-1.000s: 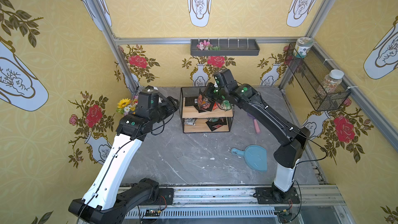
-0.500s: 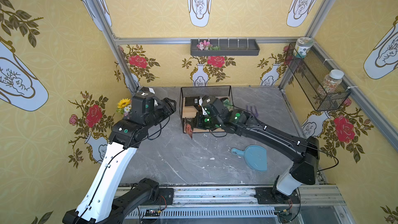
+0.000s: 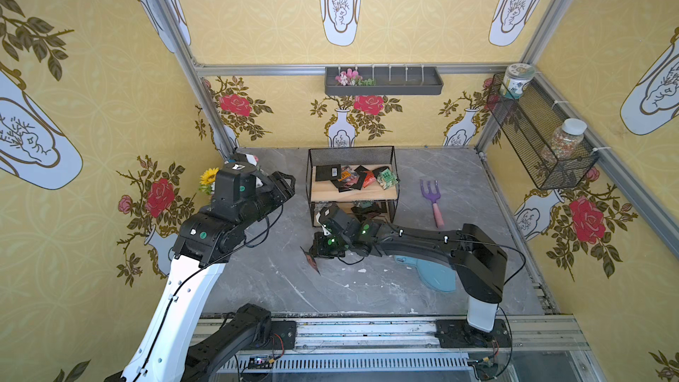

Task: Remove the tea bags from the shelf
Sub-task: Place the tea bag at the center of the board.

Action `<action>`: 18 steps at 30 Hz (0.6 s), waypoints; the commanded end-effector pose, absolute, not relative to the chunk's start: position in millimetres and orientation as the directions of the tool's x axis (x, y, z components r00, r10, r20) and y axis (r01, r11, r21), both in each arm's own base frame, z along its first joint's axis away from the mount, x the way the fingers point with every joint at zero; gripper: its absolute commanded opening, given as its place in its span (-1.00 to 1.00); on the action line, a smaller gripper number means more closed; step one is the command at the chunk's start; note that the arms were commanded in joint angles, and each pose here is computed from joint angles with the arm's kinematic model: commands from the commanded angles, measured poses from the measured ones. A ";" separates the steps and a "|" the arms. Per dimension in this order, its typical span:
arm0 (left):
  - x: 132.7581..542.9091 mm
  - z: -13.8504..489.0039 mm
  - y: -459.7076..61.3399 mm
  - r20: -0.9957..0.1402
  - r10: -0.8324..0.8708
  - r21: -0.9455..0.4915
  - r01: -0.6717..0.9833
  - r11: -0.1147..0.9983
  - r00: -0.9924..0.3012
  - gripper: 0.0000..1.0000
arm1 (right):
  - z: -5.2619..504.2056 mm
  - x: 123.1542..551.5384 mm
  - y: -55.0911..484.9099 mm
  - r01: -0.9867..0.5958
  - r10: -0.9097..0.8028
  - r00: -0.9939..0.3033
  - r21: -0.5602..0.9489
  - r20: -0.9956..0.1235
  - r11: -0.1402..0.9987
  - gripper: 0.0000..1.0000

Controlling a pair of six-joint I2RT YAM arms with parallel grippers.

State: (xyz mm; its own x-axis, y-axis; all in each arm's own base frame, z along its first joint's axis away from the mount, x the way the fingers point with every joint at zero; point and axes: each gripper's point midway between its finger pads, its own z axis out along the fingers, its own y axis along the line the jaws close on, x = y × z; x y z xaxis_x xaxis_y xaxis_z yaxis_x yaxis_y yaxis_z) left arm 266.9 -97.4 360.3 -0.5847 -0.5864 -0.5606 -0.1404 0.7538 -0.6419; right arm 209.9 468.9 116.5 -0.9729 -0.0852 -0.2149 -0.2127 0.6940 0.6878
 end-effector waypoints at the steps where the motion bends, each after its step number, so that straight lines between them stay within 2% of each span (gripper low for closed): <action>1: 264.1 358.2 -96.1 -0.564 -0.575 -0.629 -0.141 0.764 -0.593 0.32 | 119.9 215.9 481.3 -0.213 -0.062 -0.972 0.729 -0.228 0.651 -1.00; 12: 265.6 352.0 -97.3 -0.555 -0.574 -0.627 -0.151 0.764 -0.602 0.32 | 75.1 227.4 456.9 -0.191 -0.073 -0.975 0.625 -0.210 0.757 -1.00; 16: 266.3 352.9 -96.8 -0.558 -0.574 -0.625 -0.152 0.766 -0.599 0.32 | 100.2 230.8 446.8 -0.284 -0.112 -0.936 0.529 -0.333 0.800 -0.98; 18: 266.1 353.1 -95.5 -0.559 -0.578 -0.625 -0.156 0.765 -0.595 0.32 | 122.5 232.0 436.1 -0.334 -0.141 -0.900 0.443 -0.413 0.832 -0.67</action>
